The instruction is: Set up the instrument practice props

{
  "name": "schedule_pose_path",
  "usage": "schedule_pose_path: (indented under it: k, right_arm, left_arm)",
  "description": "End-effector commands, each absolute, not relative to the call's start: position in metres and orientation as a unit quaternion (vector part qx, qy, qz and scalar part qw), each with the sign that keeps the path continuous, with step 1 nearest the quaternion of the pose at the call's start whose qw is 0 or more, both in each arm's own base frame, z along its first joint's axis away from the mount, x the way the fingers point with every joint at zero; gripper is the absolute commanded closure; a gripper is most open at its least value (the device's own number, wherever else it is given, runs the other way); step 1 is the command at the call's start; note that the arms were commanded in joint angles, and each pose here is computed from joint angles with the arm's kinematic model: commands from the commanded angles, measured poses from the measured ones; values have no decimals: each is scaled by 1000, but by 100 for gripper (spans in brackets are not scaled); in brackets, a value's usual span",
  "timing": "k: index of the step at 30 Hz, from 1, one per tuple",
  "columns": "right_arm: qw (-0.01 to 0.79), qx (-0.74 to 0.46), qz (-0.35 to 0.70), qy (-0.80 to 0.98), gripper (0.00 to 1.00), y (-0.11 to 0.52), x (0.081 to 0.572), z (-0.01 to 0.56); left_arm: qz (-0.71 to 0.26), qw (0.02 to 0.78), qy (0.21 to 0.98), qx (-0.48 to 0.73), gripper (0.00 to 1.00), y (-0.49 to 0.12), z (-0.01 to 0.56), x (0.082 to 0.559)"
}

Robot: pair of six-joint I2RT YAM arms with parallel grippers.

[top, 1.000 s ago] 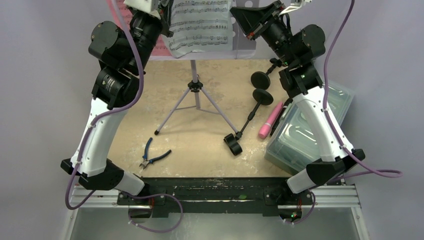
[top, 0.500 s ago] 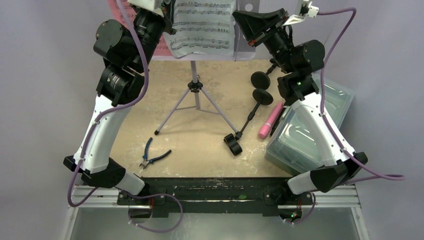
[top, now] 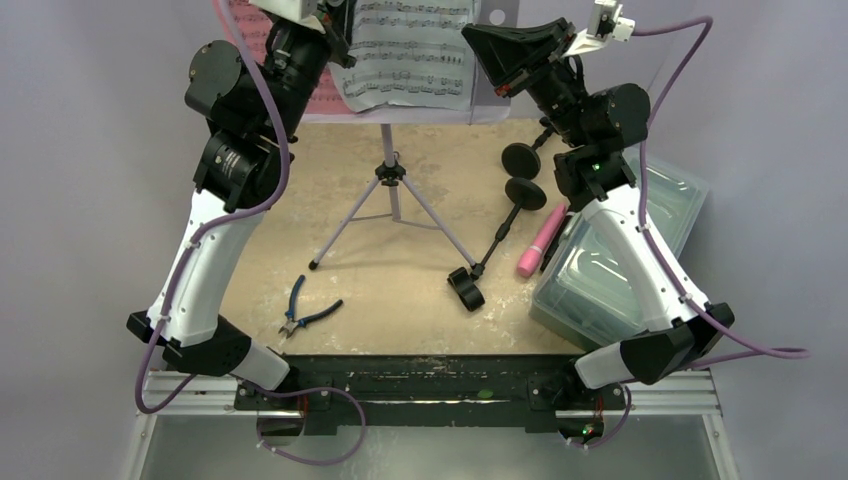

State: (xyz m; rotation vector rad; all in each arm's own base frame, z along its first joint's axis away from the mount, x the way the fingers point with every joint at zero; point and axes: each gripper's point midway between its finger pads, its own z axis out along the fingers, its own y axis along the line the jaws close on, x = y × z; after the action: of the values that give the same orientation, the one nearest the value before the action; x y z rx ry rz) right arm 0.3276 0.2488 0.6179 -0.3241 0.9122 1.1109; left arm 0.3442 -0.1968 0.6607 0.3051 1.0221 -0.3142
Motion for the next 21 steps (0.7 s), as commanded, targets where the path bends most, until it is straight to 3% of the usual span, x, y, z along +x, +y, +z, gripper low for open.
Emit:
schedule_pose_path:
  k: [1,21]
  right_arm:
    - [750,-170,506,390,100,248,315,634]
    - [743,-167,514,394,100,249,316,634]
  left_arm:
    - [-215,859,442,140,100,-207,681,328]
    - [-262,848,437,146,100,-232,673,340]
